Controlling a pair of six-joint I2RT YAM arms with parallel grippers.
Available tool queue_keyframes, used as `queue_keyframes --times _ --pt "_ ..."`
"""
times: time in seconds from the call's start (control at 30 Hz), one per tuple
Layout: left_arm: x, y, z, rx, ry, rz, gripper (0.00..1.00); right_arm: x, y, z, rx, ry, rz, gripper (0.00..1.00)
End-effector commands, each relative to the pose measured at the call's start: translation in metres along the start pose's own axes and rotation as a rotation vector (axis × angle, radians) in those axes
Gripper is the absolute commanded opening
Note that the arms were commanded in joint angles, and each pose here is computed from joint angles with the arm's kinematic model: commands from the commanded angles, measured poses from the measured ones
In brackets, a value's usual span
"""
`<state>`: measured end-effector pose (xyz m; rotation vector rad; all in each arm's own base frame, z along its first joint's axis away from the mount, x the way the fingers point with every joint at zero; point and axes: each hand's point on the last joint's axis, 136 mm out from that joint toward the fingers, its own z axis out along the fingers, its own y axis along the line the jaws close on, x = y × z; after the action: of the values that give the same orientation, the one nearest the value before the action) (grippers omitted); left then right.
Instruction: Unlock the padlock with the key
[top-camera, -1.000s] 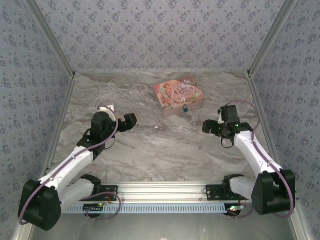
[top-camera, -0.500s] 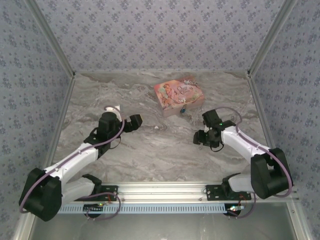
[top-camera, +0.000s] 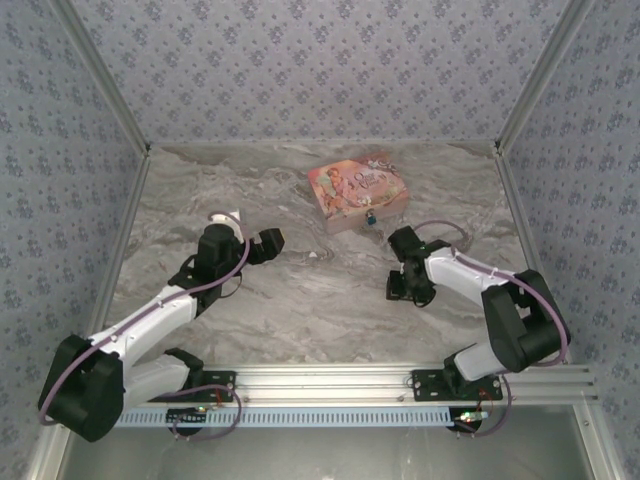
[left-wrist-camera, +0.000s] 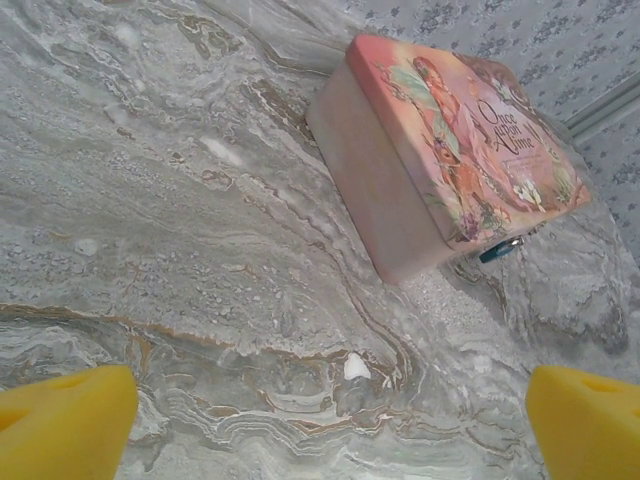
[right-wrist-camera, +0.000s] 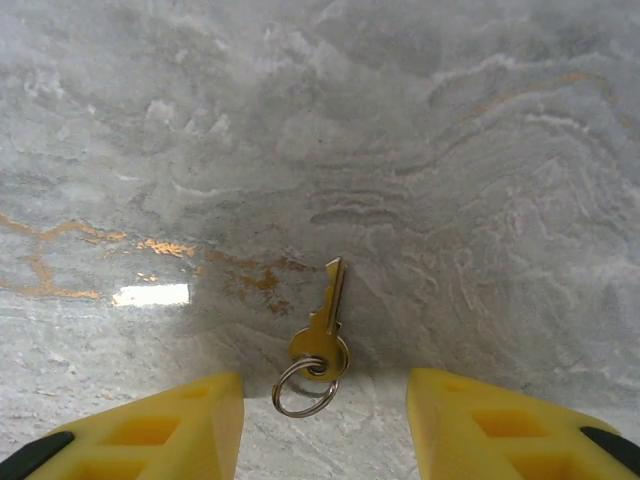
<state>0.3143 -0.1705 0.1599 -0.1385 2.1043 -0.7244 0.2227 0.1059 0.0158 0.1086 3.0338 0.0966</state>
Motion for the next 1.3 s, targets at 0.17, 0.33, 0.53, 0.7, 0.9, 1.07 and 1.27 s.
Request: queue_keyframes --times 0.17,0.33,0.53,0.7,0.9,1.07,1.27 --pt "-0.022 -0.014 -0.007 0.022 -0.061 0.009 0.99 -0.002 -0.002 0.006 0.072 0.008 -0.016 0.40" --pt "-0.022 -0.015 -0.007 0.020 -0.060 0.012 0.99 -0.003 0.000 0.007 0.079 0.006 -0.024 0.34" --pt "-0.022 -0.014 -0.007 0.018 -0.058 0.012 0.99 -0.007 0.002 0.006 0.078 -0.014 -0.033 0.24" --pt "-0.022 -0.014 -0.007 0.018 -0.055 0.012 0.99 -0.010 0.004 0.007 0.075 -0.024 -0.051 0.17" --pt "-0.023 -0.015 -0.008 0.019 -0.055 0.015 0.99 -0.010 0.006 0.008 0.054 -0.027 -0.061 0.08" --pt "-0.023 -0.015 -0.009 0.017 -0.053 0.021 1.00 -0.008 0.009 0.008 0.010 -0.024 -0.059 0.00" --pt "-0.027 -0.023 -0.014 0.049 -0.064 0.006 1.00 -0.019 0.029 -0.009 -0.154 -0.109 -0.089 0.00"
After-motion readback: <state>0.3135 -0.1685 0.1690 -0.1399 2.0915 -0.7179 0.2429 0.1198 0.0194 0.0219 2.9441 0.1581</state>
